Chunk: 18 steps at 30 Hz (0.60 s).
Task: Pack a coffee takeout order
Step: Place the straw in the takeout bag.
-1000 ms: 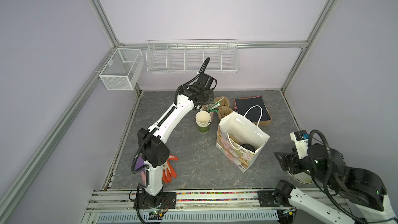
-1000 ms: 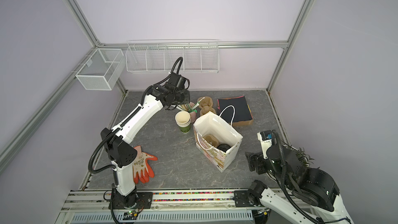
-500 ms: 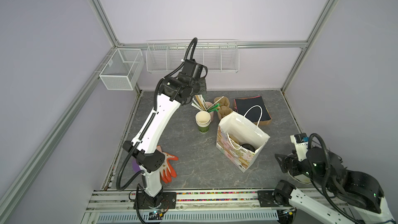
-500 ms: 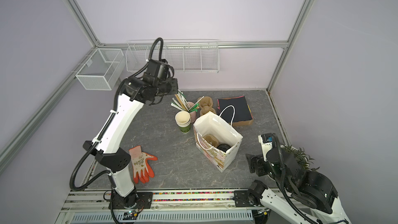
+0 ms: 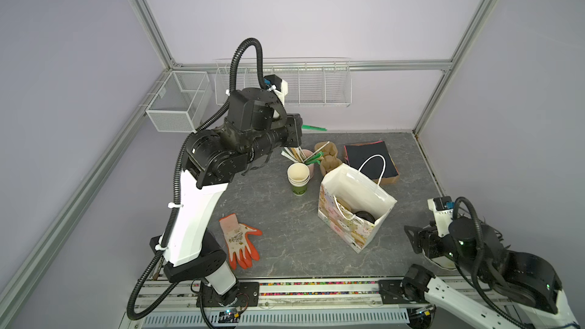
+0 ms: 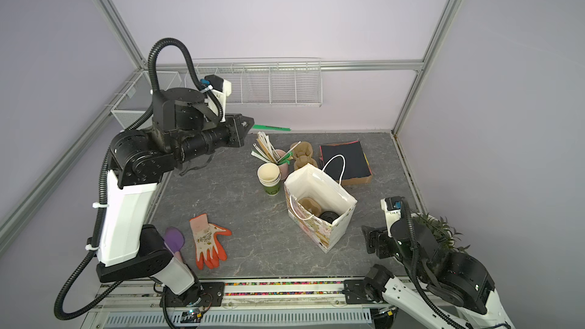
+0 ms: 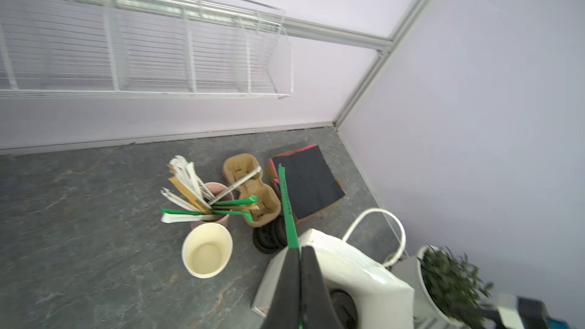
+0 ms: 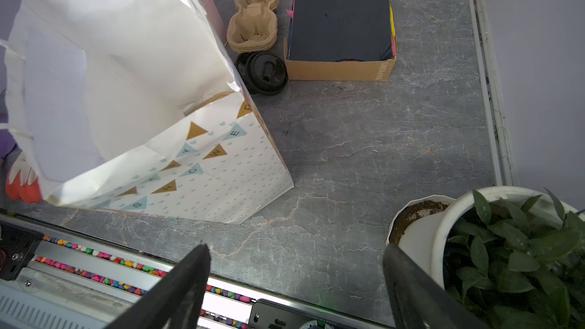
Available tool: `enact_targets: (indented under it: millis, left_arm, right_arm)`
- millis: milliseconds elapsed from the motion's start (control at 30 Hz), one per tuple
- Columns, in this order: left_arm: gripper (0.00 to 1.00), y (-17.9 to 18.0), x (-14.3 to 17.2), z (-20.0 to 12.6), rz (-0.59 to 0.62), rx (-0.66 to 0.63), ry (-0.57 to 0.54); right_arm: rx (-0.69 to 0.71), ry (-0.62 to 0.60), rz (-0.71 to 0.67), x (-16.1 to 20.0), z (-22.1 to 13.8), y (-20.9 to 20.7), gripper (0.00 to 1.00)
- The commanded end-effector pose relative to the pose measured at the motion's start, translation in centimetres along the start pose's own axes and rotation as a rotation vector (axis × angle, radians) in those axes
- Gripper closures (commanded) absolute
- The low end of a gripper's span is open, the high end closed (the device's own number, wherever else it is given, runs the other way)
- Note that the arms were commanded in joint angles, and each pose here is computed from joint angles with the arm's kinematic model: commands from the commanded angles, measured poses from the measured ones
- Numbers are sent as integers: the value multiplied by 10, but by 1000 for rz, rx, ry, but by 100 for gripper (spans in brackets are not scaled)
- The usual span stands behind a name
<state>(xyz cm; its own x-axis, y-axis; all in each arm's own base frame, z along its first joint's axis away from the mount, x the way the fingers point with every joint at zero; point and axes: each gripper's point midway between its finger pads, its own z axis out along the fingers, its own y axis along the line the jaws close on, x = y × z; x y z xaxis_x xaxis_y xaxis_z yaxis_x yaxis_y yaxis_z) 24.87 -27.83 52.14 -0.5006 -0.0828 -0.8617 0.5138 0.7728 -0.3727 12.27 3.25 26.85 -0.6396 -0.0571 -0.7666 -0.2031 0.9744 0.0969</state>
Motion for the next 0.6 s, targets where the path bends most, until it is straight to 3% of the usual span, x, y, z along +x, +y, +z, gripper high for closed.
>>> enact_targets:
  millis: [0,167,367,567]
  left_arm:
    - [100,-30,28,-17,19,93,88]
    - [100,-49,51,-27,61,113,127]
    - [100,-41,67,-34,70,102,168]
    - [100,-37,115,-2,114,67,308]
  right_arm:
    - [28,-19,32,-1,1,-5,12]
    - [37,-12,35,0,3,-5,12]
    - [42,-20,47,0,2,-8,12]
    - [81,6,48,0,7,-9,12]
